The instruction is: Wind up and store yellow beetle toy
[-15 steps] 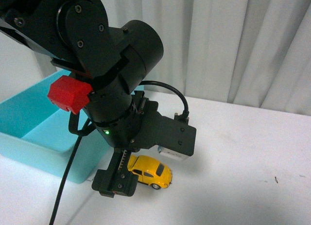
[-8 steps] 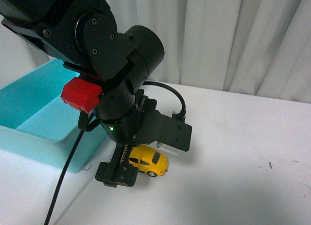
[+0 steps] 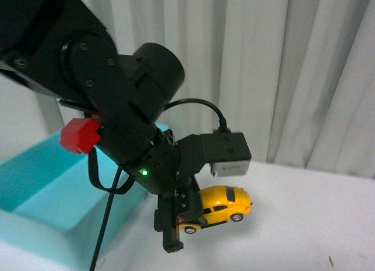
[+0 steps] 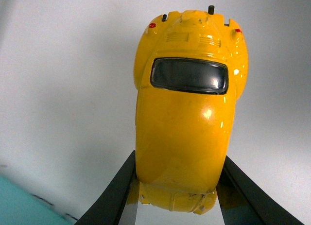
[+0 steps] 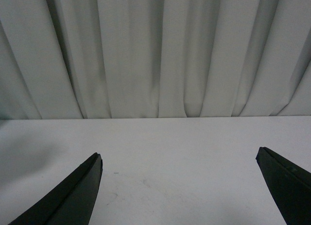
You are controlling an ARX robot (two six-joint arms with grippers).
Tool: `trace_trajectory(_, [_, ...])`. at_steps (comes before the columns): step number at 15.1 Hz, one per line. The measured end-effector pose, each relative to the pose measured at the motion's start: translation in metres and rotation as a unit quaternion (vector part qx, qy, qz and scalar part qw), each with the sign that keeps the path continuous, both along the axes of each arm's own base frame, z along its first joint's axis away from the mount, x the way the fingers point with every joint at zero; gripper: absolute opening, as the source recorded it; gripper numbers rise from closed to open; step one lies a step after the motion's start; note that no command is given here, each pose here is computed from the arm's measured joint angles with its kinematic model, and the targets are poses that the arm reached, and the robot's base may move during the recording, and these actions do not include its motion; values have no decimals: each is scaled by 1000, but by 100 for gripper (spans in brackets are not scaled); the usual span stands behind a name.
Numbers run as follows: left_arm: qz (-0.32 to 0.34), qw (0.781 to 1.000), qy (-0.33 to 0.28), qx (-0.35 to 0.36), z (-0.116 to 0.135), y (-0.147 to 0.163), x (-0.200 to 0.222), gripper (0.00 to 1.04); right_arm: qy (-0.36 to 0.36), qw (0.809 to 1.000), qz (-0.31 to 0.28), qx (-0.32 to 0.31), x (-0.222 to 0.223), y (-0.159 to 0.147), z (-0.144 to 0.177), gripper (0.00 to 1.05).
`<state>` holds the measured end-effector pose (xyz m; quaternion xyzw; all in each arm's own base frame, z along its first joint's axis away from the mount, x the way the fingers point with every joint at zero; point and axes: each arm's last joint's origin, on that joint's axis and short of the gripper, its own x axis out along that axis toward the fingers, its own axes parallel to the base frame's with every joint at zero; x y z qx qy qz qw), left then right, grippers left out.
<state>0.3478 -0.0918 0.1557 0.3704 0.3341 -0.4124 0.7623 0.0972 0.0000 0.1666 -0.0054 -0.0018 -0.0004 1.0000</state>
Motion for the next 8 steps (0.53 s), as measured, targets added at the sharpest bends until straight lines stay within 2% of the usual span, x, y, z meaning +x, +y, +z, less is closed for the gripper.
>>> trace_trajectory(1, [29,997,-40,-59,33,12,0,39,0,1000,0,0,0,0,0,98])
trace_trajectory(3, [94,983,-101,-125,76,44,-3,39,0,1000,0,0,0,0,0,98])
trace_trajectory(4, [133,973,-126,-141,89,61,-4,39,0,1000,0,0,0,0,0,98])
trace_trajectory(5, [204,956,-150,-150,101,87,-3,39,0,1000,0,0,0,0,0,98])
trace_trajectory(6, [253,943,-157,-150,103,105,-2,39,0,1000,0,0,0,0,0,98])
trace_trajectory(8, [381,904,-140,-134,93,150,-4,39,1,1000,0,0,0,0,0,98])
